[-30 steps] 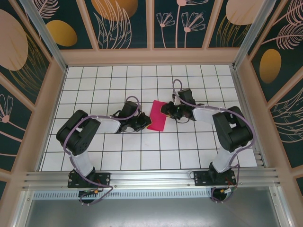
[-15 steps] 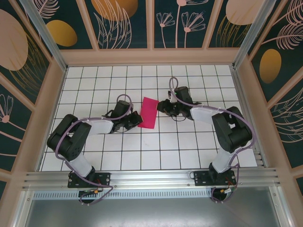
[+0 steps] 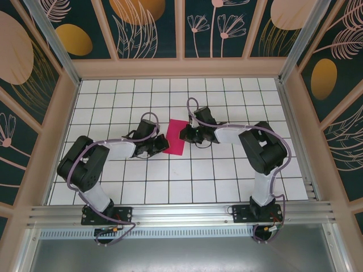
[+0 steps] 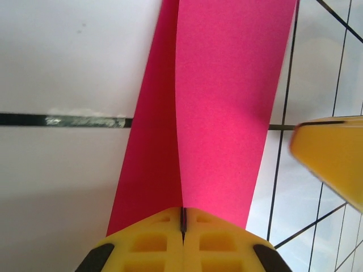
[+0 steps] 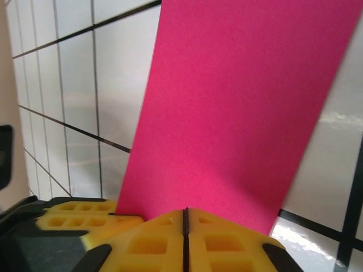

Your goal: Fold a paper plane with a square sheet of paper (pick it up from the middle)

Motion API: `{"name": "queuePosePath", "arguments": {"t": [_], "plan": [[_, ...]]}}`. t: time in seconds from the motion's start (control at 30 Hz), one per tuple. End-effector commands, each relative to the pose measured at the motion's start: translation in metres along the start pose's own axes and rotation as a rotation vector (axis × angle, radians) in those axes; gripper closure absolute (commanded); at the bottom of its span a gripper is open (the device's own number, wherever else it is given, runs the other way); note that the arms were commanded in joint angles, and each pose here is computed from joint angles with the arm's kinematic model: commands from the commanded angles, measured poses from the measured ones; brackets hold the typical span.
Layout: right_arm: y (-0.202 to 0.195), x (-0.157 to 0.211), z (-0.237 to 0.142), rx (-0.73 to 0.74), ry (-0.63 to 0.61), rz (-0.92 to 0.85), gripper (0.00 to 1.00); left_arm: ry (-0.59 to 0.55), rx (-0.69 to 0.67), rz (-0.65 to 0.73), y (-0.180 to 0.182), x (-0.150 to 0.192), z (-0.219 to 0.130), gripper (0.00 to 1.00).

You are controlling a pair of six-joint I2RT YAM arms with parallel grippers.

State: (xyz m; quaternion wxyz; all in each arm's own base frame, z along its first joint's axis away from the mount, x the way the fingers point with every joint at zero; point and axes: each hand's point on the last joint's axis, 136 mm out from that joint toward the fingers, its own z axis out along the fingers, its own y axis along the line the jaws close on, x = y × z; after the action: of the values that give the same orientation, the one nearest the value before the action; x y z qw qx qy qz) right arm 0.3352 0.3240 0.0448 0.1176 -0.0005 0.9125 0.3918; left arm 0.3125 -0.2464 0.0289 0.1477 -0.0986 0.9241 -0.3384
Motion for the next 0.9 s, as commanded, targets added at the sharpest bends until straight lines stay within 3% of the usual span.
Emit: {"name": "queuePosePath", "arguments": {"t": [0.0,0.47,0.67,0.87], "plan": [[-0.003,0.000,0.004,0.031,0.020,0.031,0.91,0.040,0.006,0.027,-0.005,0.000,0.005,0.95],[-0.032,0.013,0.017,0.123,0.112,0.015,0.92,0.029,-0.035,-0.023,0.006,-0.001,0.010,0.91],[-0.037,0.018,0.016,0.126,0.125,0.032,0.92,0.034,0.088,-0.005,-0.023,-0.002,0.002,0.74],[-0.034,0.017,0.014,0.099,0.142,0.045,0.93,0.010,0.186,0.014,-0.040,-0.004,-0.007,0.71]]}}
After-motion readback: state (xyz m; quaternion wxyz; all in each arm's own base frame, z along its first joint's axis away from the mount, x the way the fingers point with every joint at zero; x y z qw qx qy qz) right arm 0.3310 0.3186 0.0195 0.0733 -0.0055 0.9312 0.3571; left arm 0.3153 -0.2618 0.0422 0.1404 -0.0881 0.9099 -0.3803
